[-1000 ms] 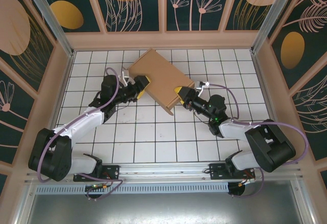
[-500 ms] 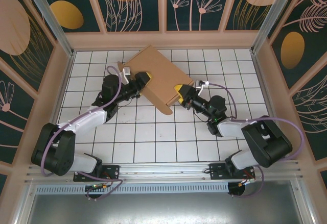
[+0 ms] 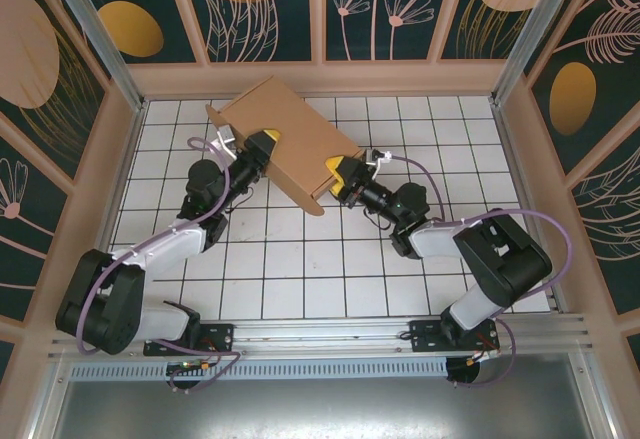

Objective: Fold the paper box

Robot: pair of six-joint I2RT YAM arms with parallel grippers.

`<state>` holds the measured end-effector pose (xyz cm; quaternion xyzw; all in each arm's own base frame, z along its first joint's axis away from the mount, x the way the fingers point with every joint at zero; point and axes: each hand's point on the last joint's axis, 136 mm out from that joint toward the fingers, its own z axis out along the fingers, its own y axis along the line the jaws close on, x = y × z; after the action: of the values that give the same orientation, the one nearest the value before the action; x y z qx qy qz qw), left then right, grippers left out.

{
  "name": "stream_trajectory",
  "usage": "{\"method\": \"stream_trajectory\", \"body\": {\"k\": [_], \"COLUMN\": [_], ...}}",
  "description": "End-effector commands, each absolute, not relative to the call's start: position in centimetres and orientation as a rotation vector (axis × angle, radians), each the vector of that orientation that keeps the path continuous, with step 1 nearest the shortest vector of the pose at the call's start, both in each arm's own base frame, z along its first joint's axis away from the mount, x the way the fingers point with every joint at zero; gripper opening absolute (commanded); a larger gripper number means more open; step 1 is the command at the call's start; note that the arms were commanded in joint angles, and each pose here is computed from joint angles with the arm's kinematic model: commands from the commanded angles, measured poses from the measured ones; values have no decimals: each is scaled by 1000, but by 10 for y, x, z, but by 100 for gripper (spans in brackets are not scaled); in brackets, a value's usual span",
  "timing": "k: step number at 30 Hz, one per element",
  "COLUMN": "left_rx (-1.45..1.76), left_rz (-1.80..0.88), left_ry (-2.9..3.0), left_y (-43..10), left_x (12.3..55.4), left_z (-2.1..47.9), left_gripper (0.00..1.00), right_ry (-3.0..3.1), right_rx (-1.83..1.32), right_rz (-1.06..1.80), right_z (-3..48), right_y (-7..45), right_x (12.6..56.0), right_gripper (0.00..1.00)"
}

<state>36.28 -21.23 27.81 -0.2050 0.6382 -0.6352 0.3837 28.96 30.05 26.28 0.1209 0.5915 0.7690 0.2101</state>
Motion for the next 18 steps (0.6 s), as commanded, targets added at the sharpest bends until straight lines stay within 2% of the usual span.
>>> {"method": "stream_trajectory", "body": {"k": [1,6,10,14,18], "left_rx": [-547,-588,-602,-627,-631], "left_rz": [-1681,-1666,-1656,-1616,-1565], "left_ry": [1651,1683,1697,1717,1734], "left_y": [-218,-215,-213,-208,-202], "left_x": [354,352,349,346,342], "left_z": [276,280,286,289,292], "left_gripper": [52,44,43,43,43], "right_ry": [1436,1527,1633,1671,1635], "right_rx": [12,8,-17,-55,-198], "right_rz": [2297,2166,1945,1663,1464], "right_z": [322,301,286,280,287], "right_y": [304,305,300,281,266], "right_x": [244,250,260,268,257], "right_gripper": [41,51,62,67,70]}}
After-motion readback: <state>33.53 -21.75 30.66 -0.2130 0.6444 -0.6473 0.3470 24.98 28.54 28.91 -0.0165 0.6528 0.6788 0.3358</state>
